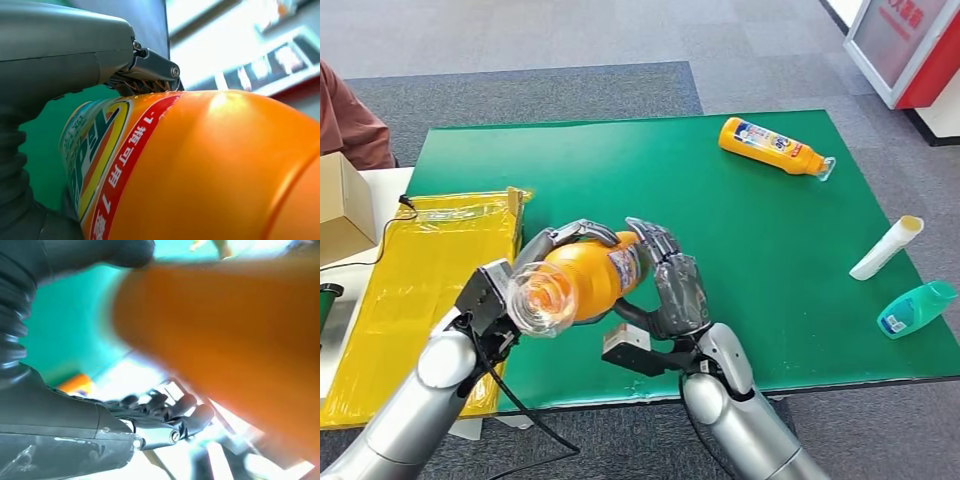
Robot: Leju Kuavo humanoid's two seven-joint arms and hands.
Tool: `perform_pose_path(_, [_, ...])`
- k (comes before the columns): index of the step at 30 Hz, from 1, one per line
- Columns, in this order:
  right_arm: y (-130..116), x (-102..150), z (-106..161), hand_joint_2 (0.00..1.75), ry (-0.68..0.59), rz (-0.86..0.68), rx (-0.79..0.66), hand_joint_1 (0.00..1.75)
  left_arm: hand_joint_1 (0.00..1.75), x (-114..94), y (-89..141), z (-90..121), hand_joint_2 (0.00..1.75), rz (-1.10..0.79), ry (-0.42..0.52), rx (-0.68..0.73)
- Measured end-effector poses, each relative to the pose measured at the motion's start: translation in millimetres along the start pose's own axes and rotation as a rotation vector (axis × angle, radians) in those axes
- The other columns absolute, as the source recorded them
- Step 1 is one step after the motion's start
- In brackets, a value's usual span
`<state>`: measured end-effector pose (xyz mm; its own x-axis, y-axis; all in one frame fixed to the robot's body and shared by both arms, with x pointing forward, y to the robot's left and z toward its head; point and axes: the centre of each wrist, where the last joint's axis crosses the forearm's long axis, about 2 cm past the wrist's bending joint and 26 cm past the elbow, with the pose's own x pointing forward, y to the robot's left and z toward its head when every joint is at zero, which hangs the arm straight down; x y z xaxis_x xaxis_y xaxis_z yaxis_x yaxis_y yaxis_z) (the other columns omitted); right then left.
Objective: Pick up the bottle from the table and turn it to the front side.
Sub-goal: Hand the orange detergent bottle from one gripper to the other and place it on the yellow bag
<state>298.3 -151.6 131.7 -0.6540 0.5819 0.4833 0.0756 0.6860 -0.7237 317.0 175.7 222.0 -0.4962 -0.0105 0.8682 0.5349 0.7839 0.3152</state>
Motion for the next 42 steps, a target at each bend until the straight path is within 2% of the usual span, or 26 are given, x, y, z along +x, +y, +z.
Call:
perform_pose_path(2, [-1.7, -6.0, 5.0, 1.75, 0.062, -0.056, 0.003, 0.0, 1.75, 2.6, 0.3, 7.3, 1.75, -0.225, -0.01, 0.163])
perform_pose_path(5, [-8.1, -14.7, 14.0, 1.75, 0.163, -0.131, -0.008, 0.0, 1.75, 15.8, 0.2, 22.1, 1.75, -0.711, -0.092, 0.45])
perform_pose_path(10, [-27.2, -26.6, 17.0, 1.75, 0.242, -0.154, -0.081, 0.0, 1.75, 25.0, -7.0, 44.2, 1.75, -1.201, -0.153, 0.669])
perform_pose_path(12, [-35.2, -30.2, 16.7, 1.75, 0.259, -0.162, -0.119, 0.0, 1.75, 25.5, -7.7, 50.7, 1.75, -1.357, -0.154, 0.707])
perform_pose_path(15, [-44.3, -32.1, 16.9, 1.75, 0.267, -0.175, -0.166, 0.0, 1.75, 22.8, -1.6, 61.6, 1.75, -1.464, -0.134, 0.712])
perform_pose_path(17, [-49.4, -31.2, 19.7, 1.75, 0.268, -0.187, -0.199, 0.0, 1.75, 17.8, 8.7, 74.4, 1.75, -1.524, -0.136, 0.668])
perform_pose_path(19, [-55.4, -28.9, 23.1, 1.75, 0.264, -0.197, -0.234, 0.0, 1.75, 9.9, 23.4, 96.2, 1.75, -1.604, -0.12, 0.596])
perform_pose_path(20, [-58.9, -27.6, 24.3, 1.75, 0.261, -0.2, -0.251, 0.0, 1.75, 5.6, 32.0, 109.1, 1.75, -1.638, -0.084, 0.57])
perform_pose_path(22, [-65.5, -25.3, 25.4, 1.75, 0.254, -0.202, -0.276, 0.0, 1.75, -0.8, 57.2, 127.5, 1.75, -1.675, 0.049, 0.543])
perform_pose_path(23, [-68.3, -23.9, 24.8, 1.75, 0.249, -0.204, -0.284, 0.0, 1.75, -2.2, 72.7, 128.6, 1.75, -1.673, 0.146, 0.549])
perform_pose_path(25, [-72.8, -20.7, 22.3, 1.75, 0.237, -0.207, -0.293, 0.0, 1.75, -5.1, 94.7, 118.9, 1.75, -1.626, 0.413, 0.639])
perform_pose_path(27, [-76.5, -18.1, 20.4, 1.75, 0.225, -0.207, -0.297, 0.0, 1.75, -17.1, 79.9, 103.7, 1.75, -1.519, 0.706, 0.764])
perform_pose_path(29, [-79.7, -16.0, 18.5, 1.75, 0.216, -0.206, -0.297, 0.0, 1.75, -34.4, 44.0, 95.3, 1.75, -1.452, 0.885, 0.756])
perform_pose_path(31, [-82.0, -13.9, 16.7, 1.75, 0.209, -0.206, -0.3, 0.0, 1.75, -48.6, 19.9, 96.4, 1.75, -1.459, 0.933, 0.626])
perform_pose_path(34, [-83.9, -12.4, 16.2, 1.75, 0.208, -0.208, -0.303, 0.0, 1.75, -63.8, 11.1, 102.0, 1.75, -1.492, 0.842, 0.341])
perform_pose_path(36, [-84.3, -11.8, 16.4, 1.75, 0.21, -0.21, -0.306, 0.0, 1.75, -72.0, 7.8, 106.8, 1.75, -1.489, 0.783, 0.205])
perform_pose_path(42, [-83.8, -10.6, 16.0, 1.75, 0.204, -0.215, -0.31, 0.0, 1.75, -90.6, 5.9, 116.4, 1.75, -1.433, 0.817, 0.086])
